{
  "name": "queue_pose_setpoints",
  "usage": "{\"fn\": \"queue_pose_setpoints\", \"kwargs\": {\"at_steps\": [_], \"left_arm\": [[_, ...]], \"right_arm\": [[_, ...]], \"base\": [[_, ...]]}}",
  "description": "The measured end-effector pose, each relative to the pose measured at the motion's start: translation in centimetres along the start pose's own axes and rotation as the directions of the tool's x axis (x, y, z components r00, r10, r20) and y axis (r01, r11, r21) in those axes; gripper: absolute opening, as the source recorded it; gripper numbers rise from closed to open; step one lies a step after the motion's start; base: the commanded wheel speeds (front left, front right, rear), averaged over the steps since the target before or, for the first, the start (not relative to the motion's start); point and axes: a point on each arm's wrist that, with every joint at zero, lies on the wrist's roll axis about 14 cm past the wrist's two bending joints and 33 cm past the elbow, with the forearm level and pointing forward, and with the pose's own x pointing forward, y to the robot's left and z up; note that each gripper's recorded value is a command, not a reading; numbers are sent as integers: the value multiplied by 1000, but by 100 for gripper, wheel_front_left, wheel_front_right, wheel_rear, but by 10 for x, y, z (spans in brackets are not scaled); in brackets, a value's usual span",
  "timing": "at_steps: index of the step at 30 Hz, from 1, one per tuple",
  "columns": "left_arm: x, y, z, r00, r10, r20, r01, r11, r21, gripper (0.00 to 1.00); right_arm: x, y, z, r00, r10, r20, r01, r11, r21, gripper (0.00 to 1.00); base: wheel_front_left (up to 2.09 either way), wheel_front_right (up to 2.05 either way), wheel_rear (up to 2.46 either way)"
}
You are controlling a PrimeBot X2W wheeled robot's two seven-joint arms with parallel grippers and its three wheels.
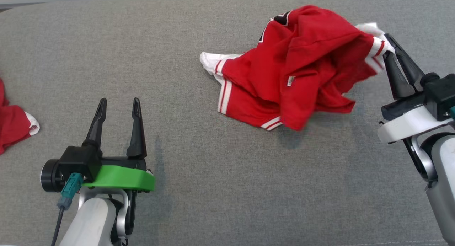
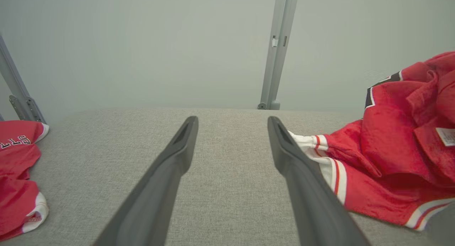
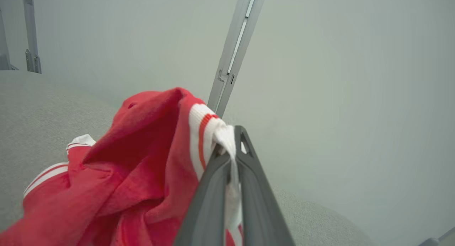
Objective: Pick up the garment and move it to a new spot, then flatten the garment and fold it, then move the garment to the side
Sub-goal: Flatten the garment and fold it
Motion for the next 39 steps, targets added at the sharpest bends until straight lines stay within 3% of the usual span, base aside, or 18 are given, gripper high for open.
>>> {"fn": "queue_pose_setpoints", "kwargs": {"at_steps": [4, 11, 16, 20, 22, 23, 24, 32, 39], "left_arm": [[1, -2, -3, 1000, -6, -5, 6, 1000, -1, 100], [3, -3, -11, 1000, -11, -21, 11, 1000, -7, 100], [8, -7, -12, 1000, -25, -18, 25, 1000, -6, 100], [10, -9, -12, 999, -33, -16, 33, 999, -3, 100], [10, -10, -11, 999, -35, -13, 35, 999, -3, 100], [10, -10, -10, 999, -37, -12, 37, 999, -2, 100], [10, -10, -10, 999, -38, -10, 38, 999, -2, 100], [8, -11, -4, 999, -38, 5, 38, 999, -5, 100], [-1, -7, 1, 1000, -24, 11, 24, 1000, -6, 100]], "right_arm": [[-3, 10, -3, 1000, 10, -11, -10, 1000, 13, 0], [-57, 60, -100, 953, 45, -300, 34, 967, 252, 0], [-82, 57, -137, 917, -8, -399, 138, 945, 298, 0], [-81, 48, -138, 923, -58, -380, 190, 929, 318, 0], [-75, 39, -133, 931, -91, -354, 213, 923, 321, 49], [-74, 35, -131, 932, -107, -345, 226, 918, 326, 90], [-72, 33, -130, 933, -114, -342, 231, 916, 327, 100], [-68, 22, -115, 944, -156, -291, 250, 914, 321, 100], [-89, 52, -102, 953, -104, -284, 206, 912, 355, 100]], "base": [[0, 0, 0], [0, 0, 0], [0, 0, 0], [0, 0, 0], [0, 0, 0], [0, 0, 0], [0, 0, 0], [0, 0, 0], [0, 0, 0]]}}
